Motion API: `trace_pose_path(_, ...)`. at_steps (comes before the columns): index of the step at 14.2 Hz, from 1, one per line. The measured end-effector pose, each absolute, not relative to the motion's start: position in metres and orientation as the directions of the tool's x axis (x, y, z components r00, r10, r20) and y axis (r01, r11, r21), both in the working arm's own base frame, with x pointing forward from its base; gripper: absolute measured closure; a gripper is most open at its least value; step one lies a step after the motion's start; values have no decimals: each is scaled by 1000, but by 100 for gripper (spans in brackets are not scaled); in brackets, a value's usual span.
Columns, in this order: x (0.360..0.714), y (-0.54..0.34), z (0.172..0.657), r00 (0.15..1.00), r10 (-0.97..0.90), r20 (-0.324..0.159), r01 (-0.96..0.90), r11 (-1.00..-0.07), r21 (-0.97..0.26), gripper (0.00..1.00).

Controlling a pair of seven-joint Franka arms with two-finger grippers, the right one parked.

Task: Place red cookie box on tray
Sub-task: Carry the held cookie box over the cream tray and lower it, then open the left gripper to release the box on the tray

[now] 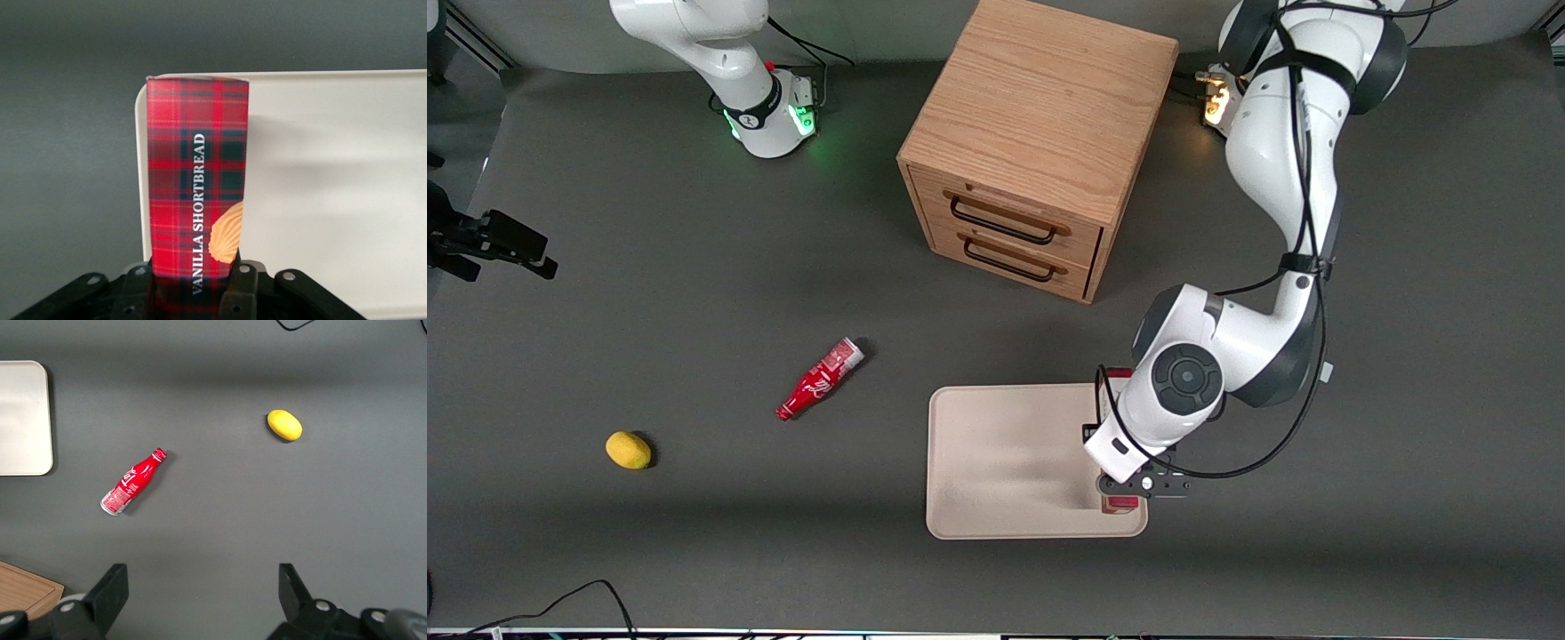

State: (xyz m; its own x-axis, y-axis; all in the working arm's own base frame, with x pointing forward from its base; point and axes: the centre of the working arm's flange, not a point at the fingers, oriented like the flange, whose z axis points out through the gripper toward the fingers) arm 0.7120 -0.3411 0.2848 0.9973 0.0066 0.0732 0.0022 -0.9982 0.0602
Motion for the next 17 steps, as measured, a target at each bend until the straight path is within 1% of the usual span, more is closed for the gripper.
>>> trace_pose_path(5, 718, -339, 257, 995, -1, 97, -5, -999, 39, 64)
trace_pose_path(13, 719, -339, 250, 994, -3, 112, -8, -999, 39, 64)
trace_pose_path(14, 720, -339, 249, 993, -3, 114, -8, -999, 39, 57)
trace_pose_path(15, 720, -339, 250, 993, -3, 118, -8, -999, 41, 48)
trace_pose_path(17, 720, -340, 250, 993, -4, 120, -9, -999, 41, 23)
